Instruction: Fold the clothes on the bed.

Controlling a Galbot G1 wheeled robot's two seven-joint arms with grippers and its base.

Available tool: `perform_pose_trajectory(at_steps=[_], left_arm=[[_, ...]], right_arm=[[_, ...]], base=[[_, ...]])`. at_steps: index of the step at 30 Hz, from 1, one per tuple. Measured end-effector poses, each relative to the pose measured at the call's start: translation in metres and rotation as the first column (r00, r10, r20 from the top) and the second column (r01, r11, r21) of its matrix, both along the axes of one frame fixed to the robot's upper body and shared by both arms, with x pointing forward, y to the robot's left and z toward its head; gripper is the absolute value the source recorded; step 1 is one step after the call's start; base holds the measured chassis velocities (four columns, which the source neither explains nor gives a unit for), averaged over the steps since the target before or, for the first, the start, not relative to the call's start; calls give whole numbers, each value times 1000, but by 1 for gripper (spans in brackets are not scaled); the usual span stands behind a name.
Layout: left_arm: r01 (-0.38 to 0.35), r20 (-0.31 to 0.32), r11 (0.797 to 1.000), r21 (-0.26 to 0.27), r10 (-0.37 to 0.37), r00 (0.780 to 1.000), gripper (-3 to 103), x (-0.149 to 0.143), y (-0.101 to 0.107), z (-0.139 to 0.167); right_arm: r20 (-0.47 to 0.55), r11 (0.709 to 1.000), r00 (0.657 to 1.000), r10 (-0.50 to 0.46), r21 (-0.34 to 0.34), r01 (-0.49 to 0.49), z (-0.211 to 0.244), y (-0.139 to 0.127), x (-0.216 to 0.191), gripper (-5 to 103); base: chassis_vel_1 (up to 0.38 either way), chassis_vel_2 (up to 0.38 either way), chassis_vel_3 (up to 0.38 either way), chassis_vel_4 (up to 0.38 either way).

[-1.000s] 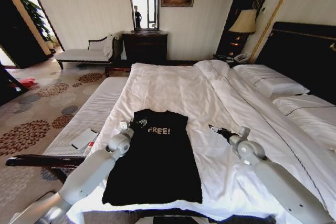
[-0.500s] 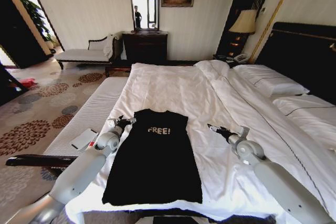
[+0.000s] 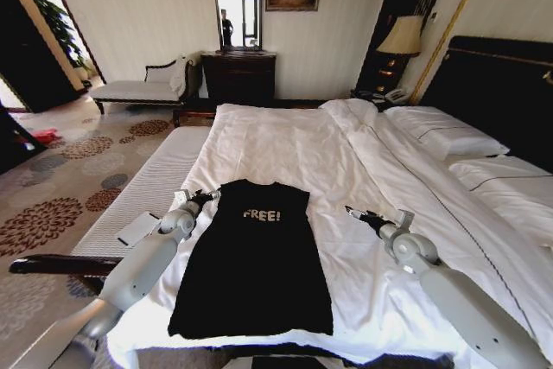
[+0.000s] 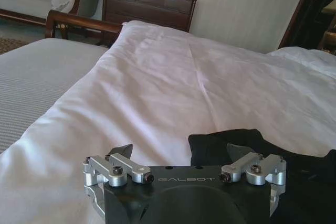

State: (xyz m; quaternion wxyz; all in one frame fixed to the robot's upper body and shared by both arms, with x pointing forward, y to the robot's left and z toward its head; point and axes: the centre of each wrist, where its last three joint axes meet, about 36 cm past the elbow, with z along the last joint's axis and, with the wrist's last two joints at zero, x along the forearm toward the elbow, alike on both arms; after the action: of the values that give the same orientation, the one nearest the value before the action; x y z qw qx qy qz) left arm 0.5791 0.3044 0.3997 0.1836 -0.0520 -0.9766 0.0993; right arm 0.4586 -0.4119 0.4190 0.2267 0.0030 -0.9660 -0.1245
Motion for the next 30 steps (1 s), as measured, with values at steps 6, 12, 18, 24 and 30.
perform_pose_trajectory(at_steps=[6, 12, 18, 24, 30], left_arm=[[15, -16, 1000, -13, -15, 1000, 100, 27, 3, 0], [87, -11, 996, -2, -87, 996, 100, 45, 7, 0], [155, -28, 988, 6, -154, 988, 99, 57, -2, -7], [144, -63, 990, 1, -143, 988, 99, 74, -7, -17], [146, -88, 989, 2, -145, 985, 98, 82, -9, -24]], right_arm=[[0, 1000, 1000, -4, -3, 4, 1, -2, 1, 100], [-3, 1000, 1000, -12, -13, 12, 3, -8, 1, 100], [-4, 1000, 1000, -15, -15, 15, 5, -9, 2, 100], [-6, 1000, 1000, -16, -19, 16, 6, -10, 2, 100], [-9, 1000, 1000, -18, -23, 18, 7, -11, 2, 100]], base=[[0, 0, 0, 0], [0, 0, 0, 0], [0, 0, 0, 0], [0, 0, 0, 0], [0, 0, 0, 0]])
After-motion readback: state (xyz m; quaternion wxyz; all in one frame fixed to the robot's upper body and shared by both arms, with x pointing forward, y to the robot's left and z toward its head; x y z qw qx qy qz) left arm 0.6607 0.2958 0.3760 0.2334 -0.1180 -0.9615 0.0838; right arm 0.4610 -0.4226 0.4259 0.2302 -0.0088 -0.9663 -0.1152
